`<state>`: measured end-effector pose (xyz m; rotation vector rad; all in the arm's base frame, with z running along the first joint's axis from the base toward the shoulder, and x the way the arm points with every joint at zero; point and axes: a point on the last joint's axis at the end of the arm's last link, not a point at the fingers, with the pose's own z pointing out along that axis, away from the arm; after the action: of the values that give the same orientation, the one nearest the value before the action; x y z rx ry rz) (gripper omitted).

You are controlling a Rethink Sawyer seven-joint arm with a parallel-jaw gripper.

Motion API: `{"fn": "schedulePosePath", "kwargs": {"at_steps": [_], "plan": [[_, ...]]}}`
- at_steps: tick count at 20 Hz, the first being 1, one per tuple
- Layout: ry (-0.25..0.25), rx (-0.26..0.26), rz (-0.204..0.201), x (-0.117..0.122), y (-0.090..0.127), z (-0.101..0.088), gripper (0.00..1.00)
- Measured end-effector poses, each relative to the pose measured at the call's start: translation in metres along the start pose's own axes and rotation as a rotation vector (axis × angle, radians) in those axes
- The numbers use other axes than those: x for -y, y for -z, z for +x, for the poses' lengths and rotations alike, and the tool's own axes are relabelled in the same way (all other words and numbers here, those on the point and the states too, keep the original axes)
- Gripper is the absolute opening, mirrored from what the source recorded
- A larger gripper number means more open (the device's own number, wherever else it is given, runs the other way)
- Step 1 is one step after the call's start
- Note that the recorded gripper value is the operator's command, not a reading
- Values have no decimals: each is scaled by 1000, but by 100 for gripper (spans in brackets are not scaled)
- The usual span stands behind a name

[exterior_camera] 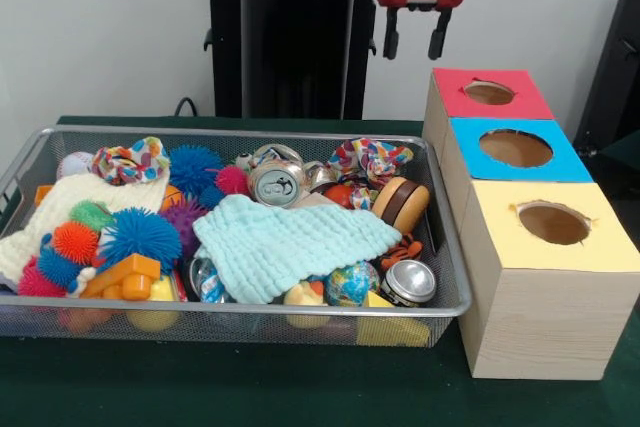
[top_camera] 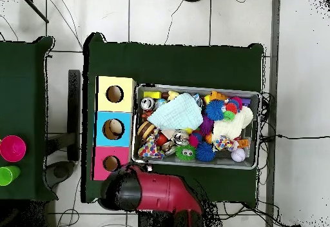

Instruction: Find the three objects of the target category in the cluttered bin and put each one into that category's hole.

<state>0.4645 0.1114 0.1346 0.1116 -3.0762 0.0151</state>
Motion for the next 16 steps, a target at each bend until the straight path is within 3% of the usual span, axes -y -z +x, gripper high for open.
{"fn": "schedulePosePath", "kwargs": {"at_steps": [16], "plan": [[-46, 11, 38, 24, -36, 6, 100]]}}
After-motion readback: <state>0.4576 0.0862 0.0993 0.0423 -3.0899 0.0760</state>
